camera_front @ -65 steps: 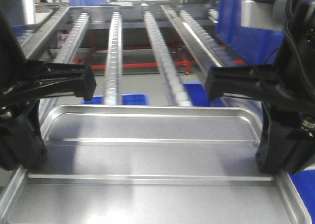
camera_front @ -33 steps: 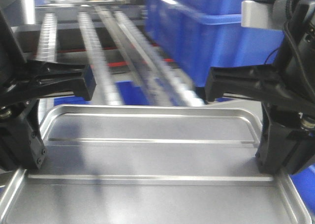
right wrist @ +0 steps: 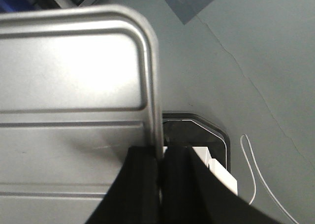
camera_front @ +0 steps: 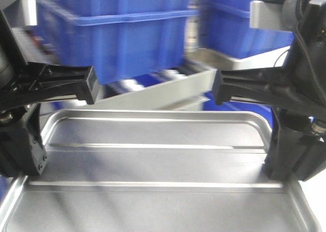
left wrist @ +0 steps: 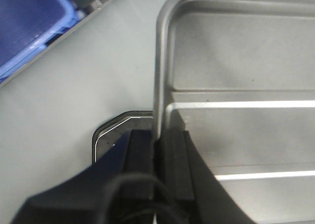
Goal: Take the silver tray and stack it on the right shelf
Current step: 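Hold the tray with both grippers while the base turns away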
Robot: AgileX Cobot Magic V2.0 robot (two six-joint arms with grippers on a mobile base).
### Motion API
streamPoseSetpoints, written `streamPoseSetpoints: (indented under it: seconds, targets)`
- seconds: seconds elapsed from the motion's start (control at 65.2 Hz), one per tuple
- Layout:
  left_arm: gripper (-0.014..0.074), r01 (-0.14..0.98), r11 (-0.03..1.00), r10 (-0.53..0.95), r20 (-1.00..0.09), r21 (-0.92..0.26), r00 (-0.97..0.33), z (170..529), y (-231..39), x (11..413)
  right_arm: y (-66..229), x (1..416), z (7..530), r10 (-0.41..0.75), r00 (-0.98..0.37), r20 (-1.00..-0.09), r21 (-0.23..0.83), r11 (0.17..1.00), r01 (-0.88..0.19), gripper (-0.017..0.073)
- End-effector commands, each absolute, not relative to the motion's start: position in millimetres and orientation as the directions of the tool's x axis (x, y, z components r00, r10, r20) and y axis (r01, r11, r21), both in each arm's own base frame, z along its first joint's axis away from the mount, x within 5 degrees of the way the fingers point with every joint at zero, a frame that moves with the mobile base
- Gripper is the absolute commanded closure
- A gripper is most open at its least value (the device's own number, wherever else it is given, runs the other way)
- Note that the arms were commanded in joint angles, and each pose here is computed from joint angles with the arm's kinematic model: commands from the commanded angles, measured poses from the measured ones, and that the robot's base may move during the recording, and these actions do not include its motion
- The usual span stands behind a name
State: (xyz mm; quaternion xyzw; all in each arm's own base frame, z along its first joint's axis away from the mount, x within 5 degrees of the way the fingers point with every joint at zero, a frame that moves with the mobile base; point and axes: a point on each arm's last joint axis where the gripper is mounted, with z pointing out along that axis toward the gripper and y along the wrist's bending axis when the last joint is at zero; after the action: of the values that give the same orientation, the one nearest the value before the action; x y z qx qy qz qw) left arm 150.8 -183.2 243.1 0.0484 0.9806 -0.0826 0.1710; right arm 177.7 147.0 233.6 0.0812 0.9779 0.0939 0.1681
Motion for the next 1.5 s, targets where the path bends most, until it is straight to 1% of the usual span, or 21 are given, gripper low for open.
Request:
streamPoseSetpoints:
  seconds: [0.0,1.489]
  targets:
    - [0.0694,0.134,0.976,0.06,-0.375,-0.174,-0.925,255.7,-183.3,149.1,145.8,180.6,248.3,0.192,-0.907,-0.374,0.243,0.964,0.104,0.0501]
    - [0.0694,0.134,0.976,0.06,-0.375,-0.174,-0.925,255.7,-183.3,149.1,145.8,180.6,248.3,0.192,-0.907,-0.374,0.243,0.964,0.104,0.0501]
